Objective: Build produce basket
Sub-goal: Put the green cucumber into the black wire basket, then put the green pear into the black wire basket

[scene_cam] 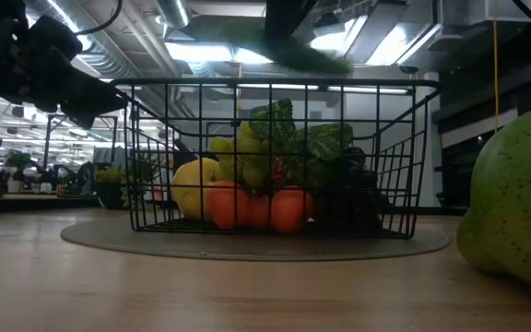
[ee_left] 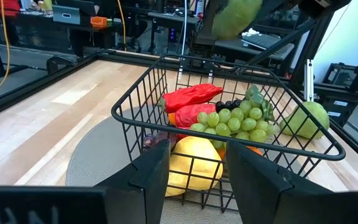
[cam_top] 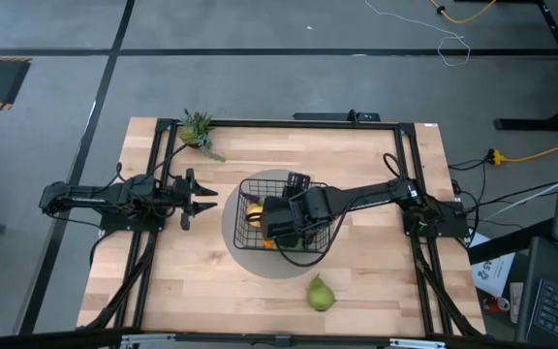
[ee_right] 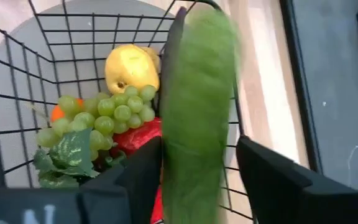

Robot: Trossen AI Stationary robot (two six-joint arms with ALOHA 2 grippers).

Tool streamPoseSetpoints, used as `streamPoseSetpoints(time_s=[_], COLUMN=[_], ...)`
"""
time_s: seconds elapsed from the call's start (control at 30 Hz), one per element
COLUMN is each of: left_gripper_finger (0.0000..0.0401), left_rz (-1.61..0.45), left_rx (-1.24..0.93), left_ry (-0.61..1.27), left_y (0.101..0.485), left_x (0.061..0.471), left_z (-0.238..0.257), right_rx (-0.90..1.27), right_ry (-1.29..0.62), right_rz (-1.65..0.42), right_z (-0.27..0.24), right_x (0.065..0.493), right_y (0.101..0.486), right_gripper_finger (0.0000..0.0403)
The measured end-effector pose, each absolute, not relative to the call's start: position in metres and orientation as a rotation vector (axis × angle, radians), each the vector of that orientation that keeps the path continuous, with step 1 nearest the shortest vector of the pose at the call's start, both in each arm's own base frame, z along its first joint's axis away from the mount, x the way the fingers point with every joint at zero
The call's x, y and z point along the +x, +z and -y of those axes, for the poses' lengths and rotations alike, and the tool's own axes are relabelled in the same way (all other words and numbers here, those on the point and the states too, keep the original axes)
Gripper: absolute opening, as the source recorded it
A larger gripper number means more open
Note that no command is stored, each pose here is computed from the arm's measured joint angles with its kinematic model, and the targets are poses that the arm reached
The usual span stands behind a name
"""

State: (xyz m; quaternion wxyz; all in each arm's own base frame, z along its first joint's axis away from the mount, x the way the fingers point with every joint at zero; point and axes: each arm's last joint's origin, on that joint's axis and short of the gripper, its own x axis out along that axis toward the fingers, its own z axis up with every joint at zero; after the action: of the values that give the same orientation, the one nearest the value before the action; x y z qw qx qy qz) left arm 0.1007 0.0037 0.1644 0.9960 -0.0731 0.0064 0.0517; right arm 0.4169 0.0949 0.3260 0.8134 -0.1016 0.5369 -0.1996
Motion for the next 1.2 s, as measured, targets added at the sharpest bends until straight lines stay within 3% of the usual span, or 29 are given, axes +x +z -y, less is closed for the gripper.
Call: streamPoseSetpoints(time_s=[0.23, 0.43, 0.6, 0.8, 1.2], left_gripper_finger=[0.0151, 0.0151, 0.0151, 0.0151, 0.0151], left_rz=[-0.013, -0.013, -0.013, -0.013, -0.012], left_rx=[-0.146, -0.146, -0.146, -0.146, -0.146], left_ry=[0.104, 0.103, 0.104, 0.104, 0.103], left_y=[0.164, 0.164, 0.164, 0.164, 0.164], left_x=[0.101, 0.101, 0.101, 0.101, 0.101], left_z=[-0.004, -0.004, -0.004, -0.004, -0.004], right_rx=[-0.249, -0.236, -0.040, 0.011, -0.071], right_ry=[-0.468, -0.473, -0.530, -0.388, 0.207], right_rz=[-1.125, -1.123, -1.115, -1.290, -1.387], right_z=[-0.093, -0.093, -0.095, -0.110, -0.172], right_x=[0.417, 0.417, 0.416, 0.402, 0.366], right_y=[0.327, 0.327, 0.325, 0.321, 0.341], right_gripper_finger=[0.0249, 0.0254, 0.0254, 0.0254, 0.0239])
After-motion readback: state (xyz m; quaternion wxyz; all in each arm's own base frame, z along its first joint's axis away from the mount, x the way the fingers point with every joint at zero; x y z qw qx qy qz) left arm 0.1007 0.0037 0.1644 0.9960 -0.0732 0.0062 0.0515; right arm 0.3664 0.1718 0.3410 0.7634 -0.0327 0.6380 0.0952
